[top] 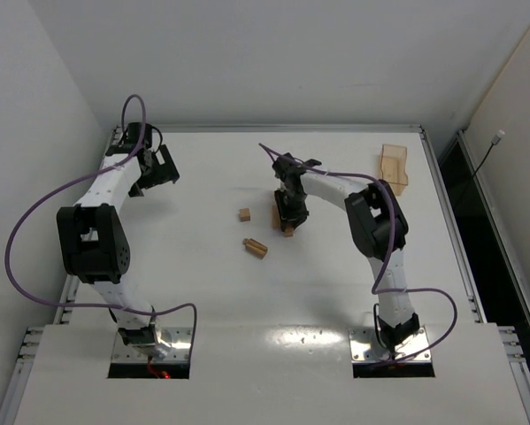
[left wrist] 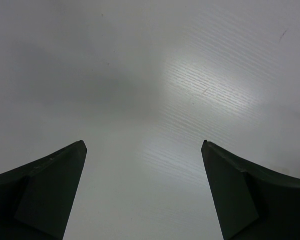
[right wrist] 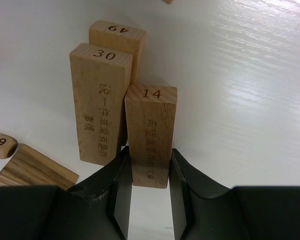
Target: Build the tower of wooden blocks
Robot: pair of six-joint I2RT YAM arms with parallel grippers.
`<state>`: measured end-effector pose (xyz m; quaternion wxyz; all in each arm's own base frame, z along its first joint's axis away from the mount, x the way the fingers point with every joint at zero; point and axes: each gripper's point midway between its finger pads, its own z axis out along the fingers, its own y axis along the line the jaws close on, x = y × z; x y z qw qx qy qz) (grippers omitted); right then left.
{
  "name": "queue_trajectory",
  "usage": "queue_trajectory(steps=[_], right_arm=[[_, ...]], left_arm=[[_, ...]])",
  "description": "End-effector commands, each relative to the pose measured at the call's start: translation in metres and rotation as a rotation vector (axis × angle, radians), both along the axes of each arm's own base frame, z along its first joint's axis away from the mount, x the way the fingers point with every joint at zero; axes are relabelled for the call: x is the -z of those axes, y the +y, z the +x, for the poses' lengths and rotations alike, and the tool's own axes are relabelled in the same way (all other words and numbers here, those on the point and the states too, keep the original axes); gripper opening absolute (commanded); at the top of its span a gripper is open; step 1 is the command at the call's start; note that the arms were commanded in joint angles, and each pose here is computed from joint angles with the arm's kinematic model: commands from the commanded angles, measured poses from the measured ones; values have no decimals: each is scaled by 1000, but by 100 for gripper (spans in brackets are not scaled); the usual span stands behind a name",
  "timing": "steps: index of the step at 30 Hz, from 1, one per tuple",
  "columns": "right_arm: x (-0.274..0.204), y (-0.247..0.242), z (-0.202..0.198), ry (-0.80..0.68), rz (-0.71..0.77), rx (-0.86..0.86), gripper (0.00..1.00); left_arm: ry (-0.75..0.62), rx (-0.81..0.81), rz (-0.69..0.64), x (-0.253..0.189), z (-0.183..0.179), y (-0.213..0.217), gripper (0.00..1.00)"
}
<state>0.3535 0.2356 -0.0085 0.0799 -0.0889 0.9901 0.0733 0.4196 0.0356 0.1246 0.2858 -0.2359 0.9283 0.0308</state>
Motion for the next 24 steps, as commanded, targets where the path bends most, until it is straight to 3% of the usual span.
queue_trajectory(steps=[1, 18, 20, 22, 24], right_arm=[[-8, 1, 14, -43, 6, 45, 0], [1, -9, 29, -59, -34, 85, 0], [5, -7, 27, -46, -30, 83, 6], [5, -8, 27, -47, -31, 74, 21], [1, -7, 28, -55, -26, 74, 23]], left_arm=[[-40, 2, 10, -14, 5, 2, 100], [-60, 12, -4, -18, 9, 0, 100], [-60, 12, -4, -18, 9, 0, 100], [-60, 12, -4, -18, 9, 0, 100], [-51, 12, -4, -14, 9, 0, 100]])
